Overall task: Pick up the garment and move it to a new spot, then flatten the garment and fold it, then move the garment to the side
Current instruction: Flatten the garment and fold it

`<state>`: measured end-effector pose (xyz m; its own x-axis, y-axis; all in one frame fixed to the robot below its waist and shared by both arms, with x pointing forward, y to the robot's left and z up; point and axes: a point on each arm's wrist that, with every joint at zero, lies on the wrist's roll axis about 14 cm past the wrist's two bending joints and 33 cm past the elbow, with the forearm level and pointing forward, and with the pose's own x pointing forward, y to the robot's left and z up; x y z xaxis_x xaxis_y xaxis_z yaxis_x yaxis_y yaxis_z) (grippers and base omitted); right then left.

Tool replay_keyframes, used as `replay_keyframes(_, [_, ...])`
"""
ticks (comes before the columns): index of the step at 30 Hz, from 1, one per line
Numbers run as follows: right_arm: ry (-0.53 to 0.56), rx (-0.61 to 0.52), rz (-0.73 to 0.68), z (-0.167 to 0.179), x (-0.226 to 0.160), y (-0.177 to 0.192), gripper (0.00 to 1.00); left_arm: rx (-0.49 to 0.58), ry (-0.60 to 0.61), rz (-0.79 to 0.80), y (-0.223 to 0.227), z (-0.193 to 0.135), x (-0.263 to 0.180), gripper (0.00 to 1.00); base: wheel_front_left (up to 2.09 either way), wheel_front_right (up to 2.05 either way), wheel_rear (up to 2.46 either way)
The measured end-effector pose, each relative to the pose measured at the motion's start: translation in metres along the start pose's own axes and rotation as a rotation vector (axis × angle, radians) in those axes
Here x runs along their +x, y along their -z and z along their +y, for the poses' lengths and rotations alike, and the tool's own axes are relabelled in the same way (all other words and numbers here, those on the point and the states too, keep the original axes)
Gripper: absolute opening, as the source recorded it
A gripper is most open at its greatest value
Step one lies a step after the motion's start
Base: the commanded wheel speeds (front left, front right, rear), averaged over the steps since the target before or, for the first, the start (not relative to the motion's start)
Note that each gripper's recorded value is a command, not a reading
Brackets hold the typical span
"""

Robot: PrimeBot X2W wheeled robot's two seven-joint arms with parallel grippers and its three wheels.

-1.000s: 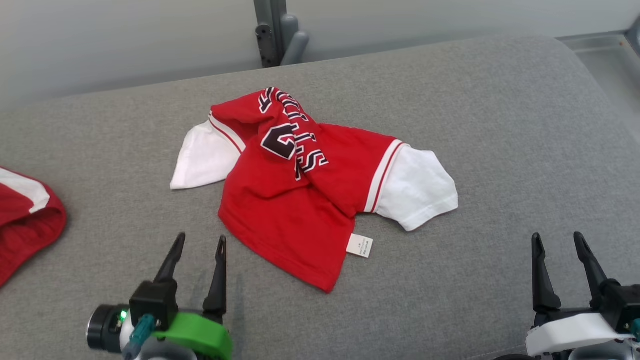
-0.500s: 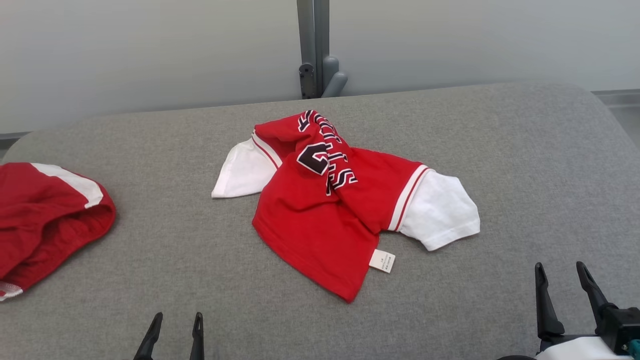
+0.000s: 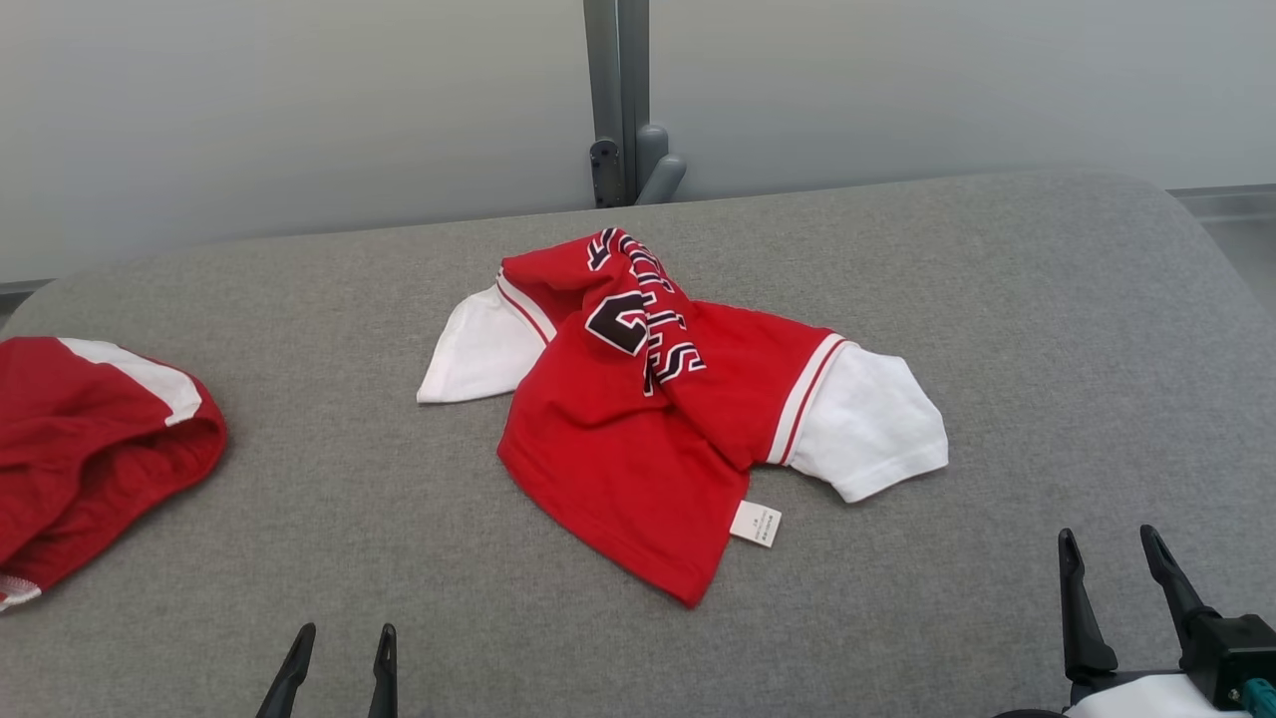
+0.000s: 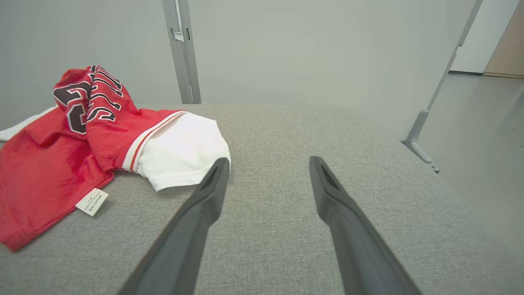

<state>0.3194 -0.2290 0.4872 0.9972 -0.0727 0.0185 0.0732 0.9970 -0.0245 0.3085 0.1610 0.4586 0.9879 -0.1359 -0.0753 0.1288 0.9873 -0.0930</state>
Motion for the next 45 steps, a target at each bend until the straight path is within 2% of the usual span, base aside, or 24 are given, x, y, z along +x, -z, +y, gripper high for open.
replay_keyframes(17, [-0.034,-0.008,-0.032,0.007,0.007,-0.010,1.00,-0.001,0.014,-0.031,-0.008,-0.004,0.005,1.00,0.00,0.00,0.00])
replay_keyframes(19, [-0.042,0.006,-0.054,0.009,0.014,-0.017,1.00,-0.002,0.028,-0.041,-0.011,-0.009,0.009,1.00,0.00,0.00,0.00])
replay_keyframes(23, [-0.083,-0.044,-0.048,0.007,0.036,-0.017,1.00,0.006,0.104,-0.017,-0.005,-0.031,0.023,1.00,0.00,0.00,0.00])
replay_keyframes(27, [-0.160,-0.122,0.038,0.015,0.074,-0.011,1.00,0.003,0.209,0.049,0.000,-0.064,0.052,1.00,0.00,0.00,0.00])
replay_keyframes(29, [-0.192,-0.119,0.092,0.023,0.092,-0.005,1.00,0.012,0.269,0.108,0.009,-0.084,0.063,1.00,0.00,0.00,0.00])
replay_keyframes(31, [-0.241,-0.159,0.174,0.032,0.106,0.010,1.00,0.007,0.333,0.157,0.016,-0.105,0.072,1.00,0.00,0.00,0.00])
replay_keyframes(36, [-0.329,-0.175,0.348,0.054,0.125,0.050,1.00,-0.012,0.477,0.308,0.040,-0.149,0.078,1.00,0.00,0.00,0.00])
replay_keyframes(40, [-0.373,-0.180,0.429,0.064,0.134,0.074,1.00,-0.024,0.548,0.397,0.054,-0.168,0.078,1.00,0.00,0.00,0.00])
replay_keyframes(45, [-0.418,-0.175,0.488,0.078,0.144,0.096,1.00,-0.027,0.573,0.466,0.071,-0.173,0.080,1.00,0.00,0.00,0.00])
